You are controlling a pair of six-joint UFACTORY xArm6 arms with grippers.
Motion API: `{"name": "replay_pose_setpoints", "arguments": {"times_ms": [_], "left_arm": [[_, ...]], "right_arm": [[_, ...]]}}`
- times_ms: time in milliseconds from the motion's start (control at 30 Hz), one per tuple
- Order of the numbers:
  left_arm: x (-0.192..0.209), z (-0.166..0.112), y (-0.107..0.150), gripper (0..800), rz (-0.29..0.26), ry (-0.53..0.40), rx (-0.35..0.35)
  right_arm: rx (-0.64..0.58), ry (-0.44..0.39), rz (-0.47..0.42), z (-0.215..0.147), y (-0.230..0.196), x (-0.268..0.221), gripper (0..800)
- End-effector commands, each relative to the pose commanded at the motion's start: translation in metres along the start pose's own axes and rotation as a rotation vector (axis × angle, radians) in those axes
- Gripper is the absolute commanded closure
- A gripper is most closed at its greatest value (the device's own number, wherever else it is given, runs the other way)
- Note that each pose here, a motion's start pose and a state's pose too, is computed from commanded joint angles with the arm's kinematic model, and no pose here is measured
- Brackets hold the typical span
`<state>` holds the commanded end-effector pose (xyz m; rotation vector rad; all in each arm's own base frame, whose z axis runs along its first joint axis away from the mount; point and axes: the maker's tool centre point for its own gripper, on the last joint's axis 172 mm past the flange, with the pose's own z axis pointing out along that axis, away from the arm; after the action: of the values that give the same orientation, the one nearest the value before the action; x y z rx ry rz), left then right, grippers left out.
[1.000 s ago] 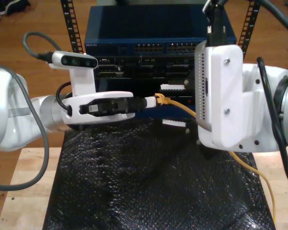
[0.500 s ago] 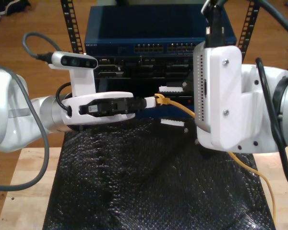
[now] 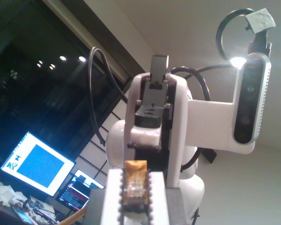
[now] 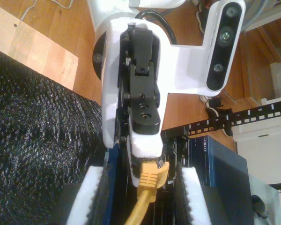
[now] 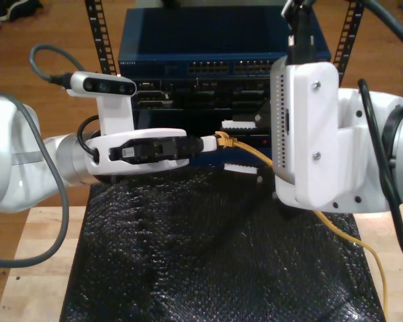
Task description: Grab the cable and plug it in
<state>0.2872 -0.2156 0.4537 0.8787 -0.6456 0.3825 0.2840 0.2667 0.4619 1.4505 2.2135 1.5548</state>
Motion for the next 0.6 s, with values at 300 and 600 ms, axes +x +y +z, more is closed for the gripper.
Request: {"name": "replay_pose_setpoints", "arguments": {"times_ms": [300,600], "left_arm": [[-0.0008,0.0013,0.0019,780,-0.001,-0.004,-0.007],[-0.0007,0.002,0.0045,780,0.001,-0.005,-0.016]], "right_arm": [[0.0,0.015,0.022,0.0,0.0,0.0022,560],[-0.013,0.015,0.022,-0.0007,0.0034,0.0018,574]]}}
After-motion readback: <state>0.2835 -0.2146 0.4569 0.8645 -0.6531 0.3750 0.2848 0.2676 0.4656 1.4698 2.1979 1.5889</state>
